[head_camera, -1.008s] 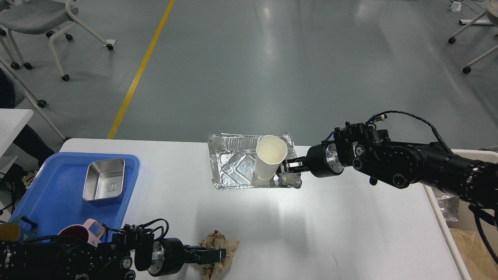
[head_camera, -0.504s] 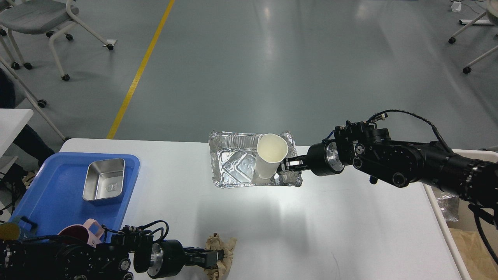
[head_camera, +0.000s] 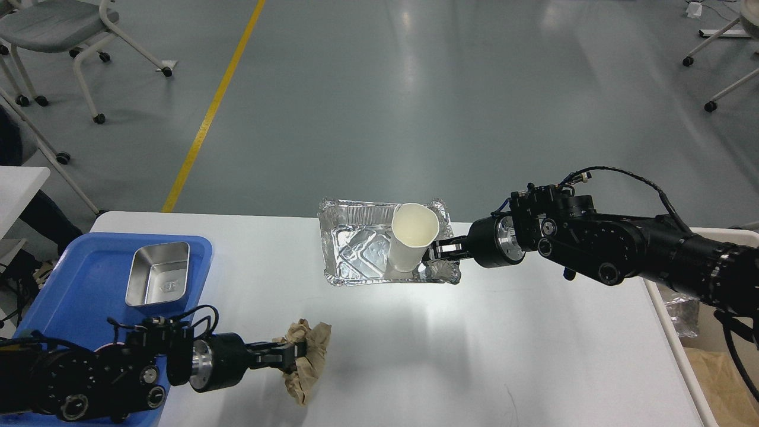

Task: Tidy desktop
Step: 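Grasp the crumpled brown paper with the left gripper, then lift the brown paper and release it into the foil tray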

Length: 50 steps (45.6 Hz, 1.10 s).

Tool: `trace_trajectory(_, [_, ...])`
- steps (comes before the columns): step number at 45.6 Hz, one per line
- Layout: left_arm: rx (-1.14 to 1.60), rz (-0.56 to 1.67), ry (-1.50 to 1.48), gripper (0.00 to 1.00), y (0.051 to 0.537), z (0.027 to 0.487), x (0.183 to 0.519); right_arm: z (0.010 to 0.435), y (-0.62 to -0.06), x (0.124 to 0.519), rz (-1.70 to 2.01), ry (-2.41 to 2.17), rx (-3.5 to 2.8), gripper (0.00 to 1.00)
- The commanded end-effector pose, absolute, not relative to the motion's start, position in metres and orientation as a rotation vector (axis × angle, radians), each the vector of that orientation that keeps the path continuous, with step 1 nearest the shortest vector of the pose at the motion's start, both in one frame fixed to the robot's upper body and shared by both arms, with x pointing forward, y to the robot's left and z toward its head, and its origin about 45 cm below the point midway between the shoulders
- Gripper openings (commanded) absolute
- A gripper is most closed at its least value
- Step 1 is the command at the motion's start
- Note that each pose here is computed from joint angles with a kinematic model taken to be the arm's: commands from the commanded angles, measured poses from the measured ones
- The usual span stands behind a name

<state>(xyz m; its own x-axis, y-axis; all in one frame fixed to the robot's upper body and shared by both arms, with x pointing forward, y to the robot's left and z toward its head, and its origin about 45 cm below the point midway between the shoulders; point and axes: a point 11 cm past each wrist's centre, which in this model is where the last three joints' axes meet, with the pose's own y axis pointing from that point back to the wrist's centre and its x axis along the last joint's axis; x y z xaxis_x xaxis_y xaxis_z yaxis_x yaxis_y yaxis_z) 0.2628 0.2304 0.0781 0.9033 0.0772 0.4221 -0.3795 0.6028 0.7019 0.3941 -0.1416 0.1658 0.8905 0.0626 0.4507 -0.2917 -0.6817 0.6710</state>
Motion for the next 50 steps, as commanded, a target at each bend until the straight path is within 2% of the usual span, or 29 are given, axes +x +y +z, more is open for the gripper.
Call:
trace_trajectory(1, [0.918,0.347,-0.357,0.00,0.266,0.096,0.267,0.166,-0.141,0.394,0.572,-0.163,2.257,0.00])
trace_trajectory(11, [0.908,0.461,-0.383,0.00,0.314,0.145,0.273,0.166,-0.141,0.394,0.572,-0.162,2.256,0.00])
trace_trajectory(21, [0.831,0.536,-0.449,0.01,0.315,0.194,0.303,0.165,-0.140,0.393,0.572,-0.159,2.256,0.00])
trace_trajectory(28, [0.776,0.563,-0.511,0.01,0.316,0.250,0.336,0.164,-0.140,0.393,0.569,-0.159,2.254,0.00])
trace_trajectory(38, [0.733,0.566,-0.584,0.02,0.301,0.286,0.359,0.163,-0.133,0.393,0.574,-0.151,2.260,0.00])
trace_trajectory(50, [0.672,0.473,-0.610,0.03,0.241,0.283,0.370,0.164,-0.126,0.392,0.581,-0.138,2.267,0.00])
